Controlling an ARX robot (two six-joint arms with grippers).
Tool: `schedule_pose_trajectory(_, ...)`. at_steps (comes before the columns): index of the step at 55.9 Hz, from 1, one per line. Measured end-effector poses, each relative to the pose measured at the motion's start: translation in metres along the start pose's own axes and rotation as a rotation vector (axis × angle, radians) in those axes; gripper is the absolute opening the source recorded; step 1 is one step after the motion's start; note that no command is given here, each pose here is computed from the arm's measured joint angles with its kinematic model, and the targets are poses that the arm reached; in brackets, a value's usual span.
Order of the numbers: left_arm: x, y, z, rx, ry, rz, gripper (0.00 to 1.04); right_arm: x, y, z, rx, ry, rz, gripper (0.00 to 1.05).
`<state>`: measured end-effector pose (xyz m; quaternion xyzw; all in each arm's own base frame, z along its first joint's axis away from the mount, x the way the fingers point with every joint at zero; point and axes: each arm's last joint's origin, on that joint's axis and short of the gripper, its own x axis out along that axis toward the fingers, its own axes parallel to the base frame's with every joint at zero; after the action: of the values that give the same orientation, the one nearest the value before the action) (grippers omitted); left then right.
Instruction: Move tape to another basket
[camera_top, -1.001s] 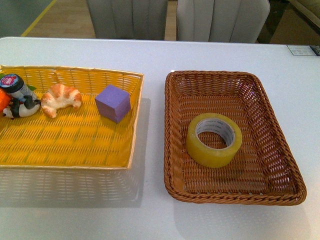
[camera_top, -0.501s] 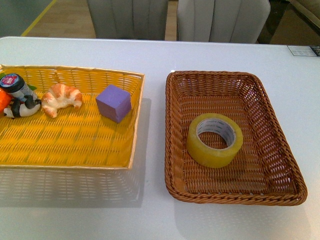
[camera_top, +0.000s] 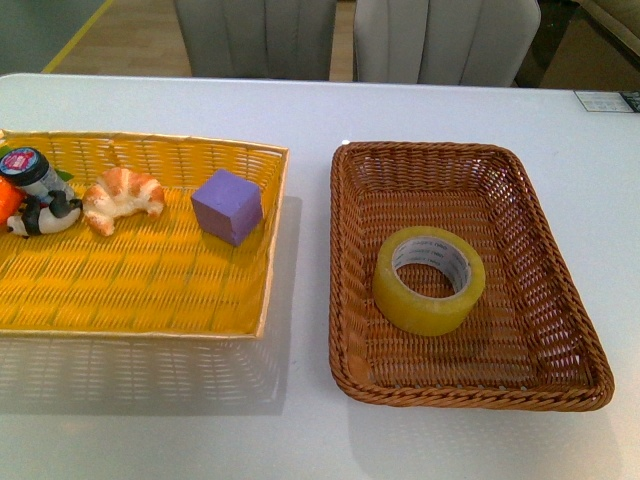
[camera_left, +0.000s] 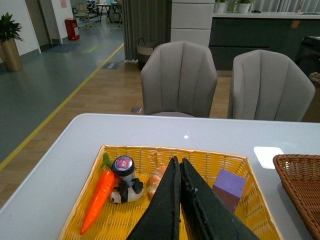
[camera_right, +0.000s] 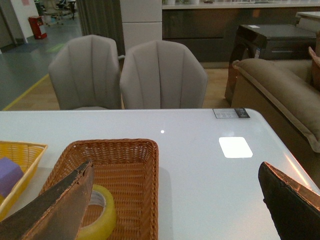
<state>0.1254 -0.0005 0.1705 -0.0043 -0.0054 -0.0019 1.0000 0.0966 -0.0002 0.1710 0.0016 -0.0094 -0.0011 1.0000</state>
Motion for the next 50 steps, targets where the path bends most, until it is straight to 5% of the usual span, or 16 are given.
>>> schedule_pose_trajectory(50, -0.028, 0.000, -0.003, 0.000, 0.013, 0.001, 0.02, 0.000, 0.000, 0.000, 0.000, 0.000, 0.000, 0.96)
